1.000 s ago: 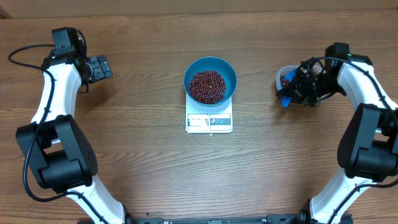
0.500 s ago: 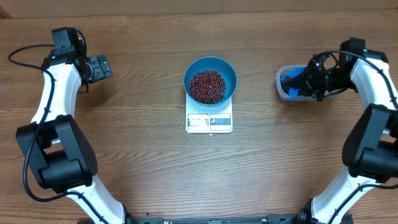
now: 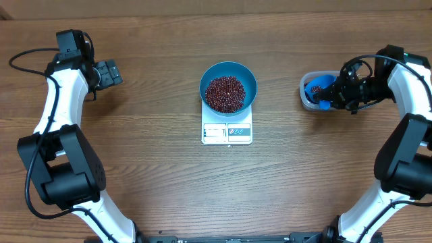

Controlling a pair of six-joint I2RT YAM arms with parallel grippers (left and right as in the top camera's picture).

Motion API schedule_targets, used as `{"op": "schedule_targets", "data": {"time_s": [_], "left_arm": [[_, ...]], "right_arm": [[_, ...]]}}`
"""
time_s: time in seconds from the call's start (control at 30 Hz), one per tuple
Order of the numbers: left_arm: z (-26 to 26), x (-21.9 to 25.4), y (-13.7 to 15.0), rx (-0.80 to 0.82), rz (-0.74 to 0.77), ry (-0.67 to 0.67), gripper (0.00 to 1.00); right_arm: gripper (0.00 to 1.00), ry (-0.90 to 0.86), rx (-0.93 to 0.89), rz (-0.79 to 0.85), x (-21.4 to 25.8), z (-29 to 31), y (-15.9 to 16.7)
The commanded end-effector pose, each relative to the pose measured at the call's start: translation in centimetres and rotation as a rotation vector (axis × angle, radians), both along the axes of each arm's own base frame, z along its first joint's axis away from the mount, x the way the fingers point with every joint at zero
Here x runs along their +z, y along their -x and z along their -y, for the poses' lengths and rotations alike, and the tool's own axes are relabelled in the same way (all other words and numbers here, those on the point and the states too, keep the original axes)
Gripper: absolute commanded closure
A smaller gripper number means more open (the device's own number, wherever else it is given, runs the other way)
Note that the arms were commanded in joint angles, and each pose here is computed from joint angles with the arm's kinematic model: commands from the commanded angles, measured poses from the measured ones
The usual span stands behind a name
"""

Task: Scoop item into bowl and weigh 150g on scale
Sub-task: 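Lift the bean-filled scoop out of the tub with the right gripper, then carry the filled scoop over the blue bowl with the right gripper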

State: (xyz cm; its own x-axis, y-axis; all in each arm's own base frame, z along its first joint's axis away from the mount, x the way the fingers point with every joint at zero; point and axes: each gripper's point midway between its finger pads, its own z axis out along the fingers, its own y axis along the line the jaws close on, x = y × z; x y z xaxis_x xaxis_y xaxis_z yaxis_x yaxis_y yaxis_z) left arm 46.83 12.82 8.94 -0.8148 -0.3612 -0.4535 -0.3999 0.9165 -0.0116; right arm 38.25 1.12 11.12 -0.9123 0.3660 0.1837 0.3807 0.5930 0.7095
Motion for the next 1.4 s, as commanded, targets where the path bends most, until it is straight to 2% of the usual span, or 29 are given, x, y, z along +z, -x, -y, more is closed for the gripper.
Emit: {"op": "schedule_targets", "data": {"time_s": [0.0,0.17,0.4,0.57,0.8,0.93,1.07,1.37], "left_arm": [[-0.2,0.4,-0.3,-0.001,0.009,-0.016,0.01],[-0.2,0.4,-0.3,-0.001,0.009,-0.016,0.00],[-0.2,0.4,-0.3,-0.001,0.009,-0.016,0.00],[-0.2,0.4,-0.3,-0.001,0.009,-0.016,0.00],[-0.2,0.4,-0.3,-0.001,0.009,-0.016,0.00],[-0.2,0.4,-0.3,-0.001,0.009,-0.016,0.01],[-0.2,0.4,-0.3,-0.001,0.009,-0.016,0.01],[-0.2,0.4,-0.3,-0.001,0.009,-0.016,0.00]], "right_arm": [[0.96,-0.029,0.042,0.114,1.7,0.3,-0.7],[0.96,-0.004,0.037,0.169,3.1,1.5,-1.0],[0.96,0.068,0.041,0.354,9.3,3.0,-3.5],[0.96,0.052,0.193,0.540,12.4,-0.5,-4.7],[0.96,0.072,0.560,0.788,12.6,-8.5,-4.2],[0.96,0.158,0.698,0.842,11.6,-12.9,-4.5],[0.96,0.335,0.836,0.834,9.6,-16.1,-4.3],[0.96,0.683,0.977,0.818,7.5,-17.9,-4.6]]}}
